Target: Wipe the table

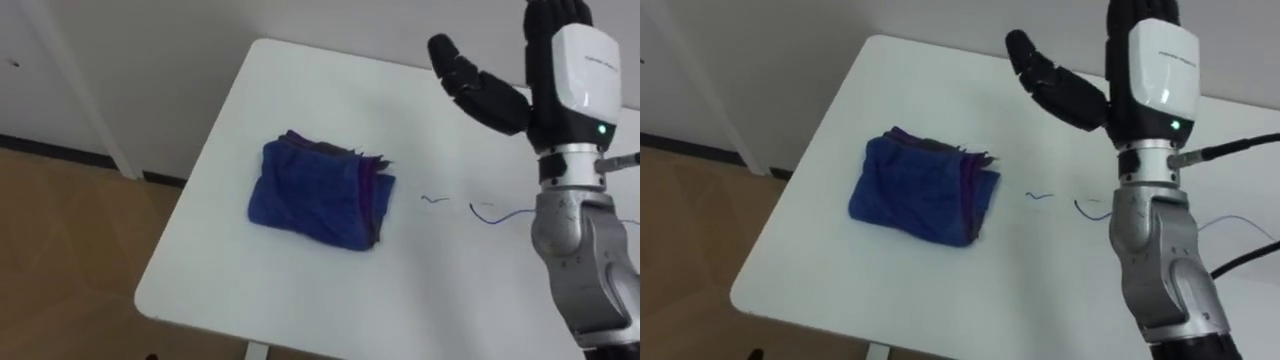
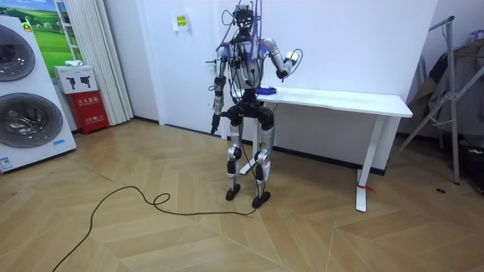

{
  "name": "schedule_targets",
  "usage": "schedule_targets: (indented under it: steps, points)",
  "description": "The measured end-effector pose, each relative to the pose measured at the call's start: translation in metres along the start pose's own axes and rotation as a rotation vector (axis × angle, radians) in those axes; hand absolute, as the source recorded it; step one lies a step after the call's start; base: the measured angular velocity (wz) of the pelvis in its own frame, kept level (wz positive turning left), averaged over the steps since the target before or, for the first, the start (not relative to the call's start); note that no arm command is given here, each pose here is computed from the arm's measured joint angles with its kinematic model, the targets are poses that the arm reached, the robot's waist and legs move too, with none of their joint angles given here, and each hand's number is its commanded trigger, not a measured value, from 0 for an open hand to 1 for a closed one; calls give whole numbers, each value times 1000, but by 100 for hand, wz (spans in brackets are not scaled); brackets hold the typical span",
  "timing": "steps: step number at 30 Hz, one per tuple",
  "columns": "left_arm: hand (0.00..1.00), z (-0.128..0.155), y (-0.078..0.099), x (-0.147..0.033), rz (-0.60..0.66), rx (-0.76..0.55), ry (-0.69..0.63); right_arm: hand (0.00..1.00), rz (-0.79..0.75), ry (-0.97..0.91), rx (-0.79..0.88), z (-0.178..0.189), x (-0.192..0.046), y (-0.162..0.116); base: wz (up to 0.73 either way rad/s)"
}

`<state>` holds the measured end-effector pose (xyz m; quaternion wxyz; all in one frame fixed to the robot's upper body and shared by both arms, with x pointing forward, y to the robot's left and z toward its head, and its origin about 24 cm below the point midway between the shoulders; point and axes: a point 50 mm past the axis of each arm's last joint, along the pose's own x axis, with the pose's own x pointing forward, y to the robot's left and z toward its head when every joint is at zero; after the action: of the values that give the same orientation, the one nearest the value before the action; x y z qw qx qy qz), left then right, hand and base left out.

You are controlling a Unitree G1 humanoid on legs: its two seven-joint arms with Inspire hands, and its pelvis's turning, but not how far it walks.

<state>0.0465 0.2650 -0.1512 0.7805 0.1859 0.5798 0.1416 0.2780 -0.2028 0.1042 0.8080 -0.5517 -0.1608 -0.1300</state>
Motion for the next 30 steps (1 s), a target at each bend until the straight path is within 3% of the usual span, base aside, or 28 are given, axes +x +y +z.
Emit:
schedule_targets:
  steps: [11,20,25,30]
  points:
    - [0,8,-1,2,-28,57,-31,0,269,-114,-66,21,-19,46,7]
    - [0,14,8,4,-7,78,-60,0,452,-121,-195,11,-35,77,-2]
    - [0,36,-2,4,-50,123,-135,0,548,-61,-253,-4,-45,93,40]
    - [0,22,-2,4,-46,176,-90,0,523,-163,-317,9,-42,89,-15]
